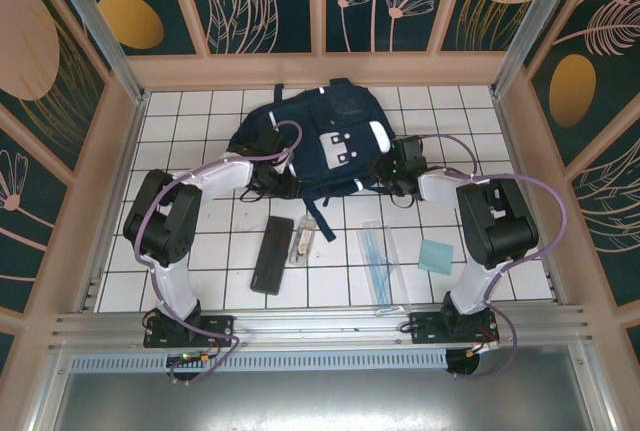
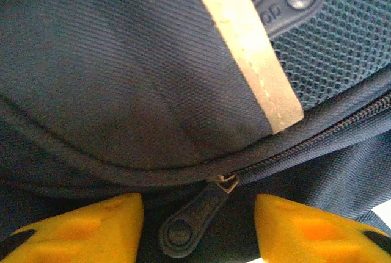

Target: Pack books, pencil case, and school supplies into a backpack

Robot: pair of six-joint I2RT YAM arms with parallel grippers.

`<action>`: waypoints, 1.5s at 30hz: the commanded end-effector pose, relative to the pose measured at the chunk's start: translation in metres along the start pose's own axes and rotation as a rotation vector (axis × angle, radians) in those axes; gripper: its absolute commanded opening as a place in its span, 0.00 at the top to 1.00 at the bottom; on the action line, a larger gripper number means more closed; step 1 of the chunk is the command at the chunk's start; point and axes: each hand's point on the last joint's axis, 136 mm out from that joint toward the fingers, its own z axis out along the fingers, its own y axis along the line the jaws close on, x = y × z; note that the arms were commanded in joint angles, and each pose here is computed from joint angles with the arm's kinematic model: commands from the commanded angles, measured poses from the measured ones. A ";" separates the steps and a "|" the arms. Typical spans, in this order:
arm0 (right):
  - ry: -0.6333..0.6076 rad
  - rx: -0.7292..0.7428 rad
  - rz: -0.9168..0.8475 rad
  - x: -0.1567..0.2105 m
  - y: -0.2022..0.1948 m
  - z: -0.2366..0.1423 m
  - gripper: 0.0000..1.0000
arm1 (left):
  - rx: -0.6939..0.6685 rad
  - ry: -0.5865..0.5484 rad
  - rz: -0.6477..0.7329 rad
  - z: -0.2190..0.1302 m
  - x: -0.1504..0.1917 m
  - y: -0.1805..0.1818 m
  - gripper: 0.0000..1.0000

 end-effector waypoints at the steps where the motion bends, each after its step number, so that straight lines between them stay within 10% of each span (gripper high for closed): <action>1: 0.002 -0.017 0.019 -0.001 0.003 0.006 0.36 | -0.099 0.139 0.000 0.018 0.036 0.022 0.40; 14: 0.012 -0.007 0.003 0.006 -0.003 0.006 0.38 | 0.182 -0.069 -0.174 0.019 -0.022 -0.029 0.57; 30: 0.042 0.017 -0.032 0.016 -0.001 0.019 0.42 | 0.598 -0.244 -0.413 -0.025 -0.062 -0.070 0.50; 45: 0.049 0.023 -0.047 0.017 0.003 0.024 0.43 | 0.121 -0.089 -0.250 0.014 -0.005 -0.005 0.47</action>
